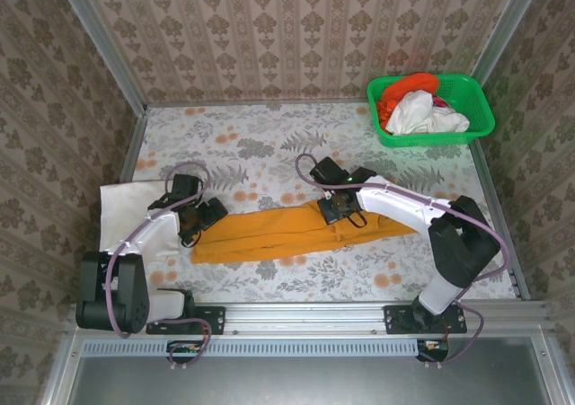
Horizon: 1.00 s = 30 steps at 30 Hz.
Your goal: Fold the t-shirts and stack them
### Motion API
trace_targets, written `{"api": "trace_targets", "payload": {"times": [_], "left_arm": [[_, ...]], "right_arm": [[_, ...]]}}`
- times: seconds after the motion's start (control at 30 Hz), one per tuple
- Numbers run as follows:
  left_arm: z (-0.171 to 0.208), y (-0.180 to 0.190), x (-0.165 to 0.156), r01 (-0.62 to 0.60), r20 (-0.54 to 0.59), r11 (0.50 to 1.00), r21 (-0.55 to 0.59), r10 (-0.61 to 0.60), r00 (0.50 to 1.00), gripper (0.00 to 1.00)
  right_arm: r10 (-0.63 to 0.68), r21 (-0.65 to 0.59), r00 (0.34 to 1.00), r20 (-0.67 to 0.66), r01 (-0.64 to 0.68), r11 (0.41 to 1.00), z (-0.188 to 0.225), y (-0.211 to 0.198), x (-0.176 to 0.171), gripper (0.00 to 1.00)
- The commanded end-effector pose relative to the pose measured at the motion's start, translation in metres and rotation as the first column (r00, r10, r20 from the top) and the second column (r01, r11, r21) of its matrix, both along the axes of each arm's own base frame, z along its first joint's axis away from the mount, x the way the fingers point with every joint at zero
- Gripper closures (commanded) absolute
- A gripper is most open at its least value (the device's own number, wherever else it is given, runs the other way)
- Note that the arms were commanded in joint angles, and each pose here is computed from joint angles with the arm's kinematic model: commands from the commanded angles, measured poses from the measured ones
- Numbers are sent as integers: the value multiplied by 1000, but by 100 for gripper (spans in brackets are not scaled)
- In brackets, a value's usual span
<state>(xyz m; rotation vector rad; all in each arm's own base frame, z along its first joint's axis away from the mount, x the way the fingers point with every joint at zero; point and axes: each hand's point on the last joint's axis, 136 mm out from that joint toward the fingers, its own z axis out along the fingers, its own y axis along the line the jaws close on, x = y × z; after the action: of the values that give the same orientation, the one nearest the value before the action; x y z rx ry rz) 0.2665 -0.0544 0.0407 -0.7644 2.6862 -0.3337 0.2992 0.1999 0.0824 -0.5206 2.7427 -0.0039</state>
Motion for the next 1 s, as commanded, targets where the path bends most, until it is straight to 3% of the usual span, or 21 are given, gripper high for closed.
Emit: {"api": "trace_targets", "payload": {"times": [0.0,0.23,0.6,0.8,0.87,0.97], "left_arm": [[0,1,2,7,7,1000,3,-7,1000,7],[0,2,3,6,9,1000,4,-6,1000,7],[-1,3,3,7,6,1000,4,-7,1000,7],[3,1,6,12,16,1000,-1,-11,1000,7],[5,1,8,15,23,1000,3,-15,1000,7],[12,-3,14,40,52,999,2,-40,998,7]], "right_arm": [[-9,48,996,84,5,999,27,5,13,100],[30,135,985,172,-53,989,46,32,32,100],[74,168,997,15,-75,983,-1,47,13,100],[-38,206,984,171,1,978,37,30,30,45],[-119,217,972,203,74,973,41,16,39,38],[-244,219,962,126,212,952,25,-10,44,38]]}}
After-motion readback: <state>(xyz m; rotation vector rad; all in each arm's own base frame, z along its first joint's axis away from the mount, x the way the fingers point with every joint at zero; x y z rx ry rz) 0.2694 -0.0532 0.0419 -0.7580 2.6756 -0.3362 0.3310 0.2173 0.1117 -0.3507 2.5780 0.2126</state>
